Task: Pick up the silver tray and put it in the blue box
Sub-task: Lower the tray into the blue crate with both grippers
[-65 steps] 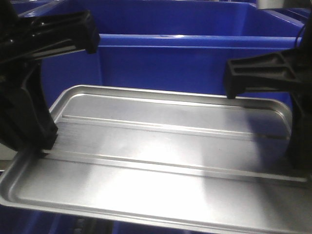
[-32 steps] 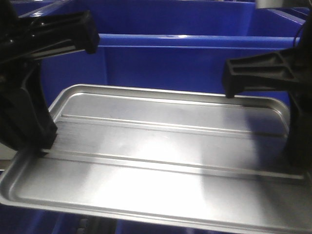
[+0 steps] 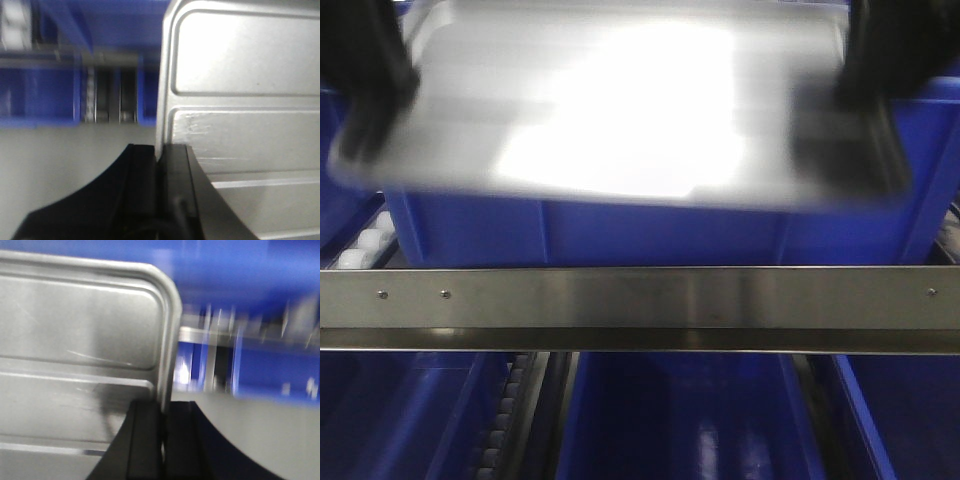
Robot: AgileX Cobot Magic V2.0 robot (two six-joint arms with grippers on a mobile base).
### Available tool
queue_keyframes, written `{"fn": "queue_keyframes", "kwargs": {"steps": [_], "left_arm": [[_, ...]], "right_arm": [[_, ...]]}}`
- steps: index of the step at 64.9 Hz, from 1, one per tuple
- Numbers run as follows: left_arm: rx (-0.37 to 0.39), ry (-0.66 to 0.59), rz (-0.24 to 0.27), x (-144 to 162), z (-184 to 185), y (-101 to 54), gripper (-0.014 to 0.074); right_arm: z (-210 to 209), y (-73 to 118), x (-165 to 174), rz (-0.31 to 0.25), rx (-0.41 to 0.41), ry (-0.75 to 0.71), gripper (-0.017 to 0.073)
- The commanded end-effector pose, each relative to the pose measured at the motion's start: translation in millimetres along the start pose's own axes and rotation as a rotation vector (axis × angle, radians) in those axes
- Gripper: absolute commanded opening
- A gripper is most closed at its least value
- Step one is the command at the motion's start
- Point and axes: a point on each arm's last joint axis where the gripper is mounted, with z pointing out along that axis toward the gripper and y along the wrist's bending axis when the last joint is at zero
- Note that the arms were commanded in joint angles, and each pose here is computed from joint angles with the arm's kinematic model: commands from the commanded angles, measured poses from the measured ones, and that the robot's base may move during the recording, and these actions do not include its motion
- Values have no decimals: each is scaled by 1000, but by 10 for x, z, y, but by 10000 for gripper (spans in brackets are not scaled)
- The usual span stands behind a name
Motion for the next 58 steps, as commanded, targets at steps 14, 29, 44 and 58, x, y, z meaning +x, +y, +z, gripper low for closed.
{"fn": "queue_keyframes", "kwargs": {"steps": [14,29,44,58], "left_arm": [[144,-387,-10,-865,-150,37,-104],[191,-496,-29,-1268,380,85,-104],[184,-485,-2,-1344,894,152,-104],[157,-483,-18,-1378,968,258,18]], "right_arm": [[-271,-145,-881,65,-104,-374,51],[171,-270,-1239,70,-142,-491,51],[710,-369,-1372,45,-140,-500,50],[850,-431,-1361,50,-100,-465,146]]}}
